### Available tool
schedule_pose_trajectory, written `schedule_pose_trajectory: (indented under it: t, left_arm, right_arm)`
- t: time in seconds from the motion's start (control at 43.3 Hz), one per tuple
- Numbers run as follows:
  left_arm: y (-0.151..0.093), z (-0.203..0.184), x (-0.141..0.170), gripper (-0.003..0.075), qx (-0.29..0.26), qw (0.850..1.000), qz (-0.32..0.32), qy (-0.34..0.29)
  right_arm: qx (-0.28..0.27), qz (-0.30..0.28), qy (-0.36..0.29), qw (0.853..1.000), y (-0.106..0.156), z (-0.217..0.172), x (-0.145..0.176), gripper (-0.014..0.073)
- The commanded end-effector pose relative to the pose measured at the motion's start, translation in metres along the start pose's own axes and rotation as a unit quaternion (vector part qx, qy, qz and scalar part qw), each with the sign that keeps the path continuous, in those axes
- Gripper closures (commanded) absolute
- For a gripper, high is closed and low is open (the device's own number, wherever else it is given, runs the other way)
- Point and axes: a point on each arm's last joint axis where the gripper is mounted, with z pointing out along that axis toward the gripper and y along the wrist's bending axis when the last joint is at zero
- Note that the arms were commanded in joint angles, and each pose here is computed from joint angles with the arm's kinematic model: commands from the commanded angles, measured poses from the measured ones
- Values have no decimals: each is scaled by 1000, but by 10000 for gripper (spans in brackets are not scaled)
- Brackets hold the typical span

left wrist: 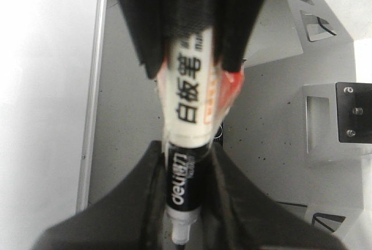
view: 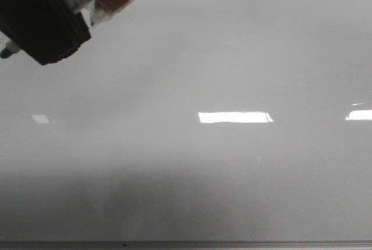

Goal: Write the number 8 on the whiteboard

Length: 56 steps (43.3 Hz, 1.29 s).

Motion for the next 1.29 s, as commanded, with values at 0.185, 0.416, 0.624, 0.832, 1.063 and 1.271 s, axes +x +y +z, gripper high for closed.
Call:
schedule_pose_trajectory:
  t: [0.185, 0.416, 0.624, 0.832, 1.063, 1.271]
  left_arm:
    - [2, -13, -13, 206, -49, 997, -30, -54]
    - [3, -26, 0, 144, -73, 991, -89, -66]
    - [-12, -54, 49, 370, -195, 945, -195, -175]
    - [-51, -54, 97, 692, -314, 867, -274, -274]
    - [-97, -49, 121, 739, -415, 782, -267, -381]
    - [-127, -53, 135, 739, -490, 692, -236, -475]
  right_arm:
    - [14, -18, -45, 999, 7, -16, -13, 657]
    - [58, 2, -35, 998, -9, -16, 6, 657]
    - [158, 61, -87, 982, -41, -20, 27, 657]
    - [214, 117, -141, 959, -73, -10, 27, 661]
    - [277, 139, -176, 934, -100, -1, 26, 661]
    - [306, 149, -187, 921, -113, 4, 27, 661]
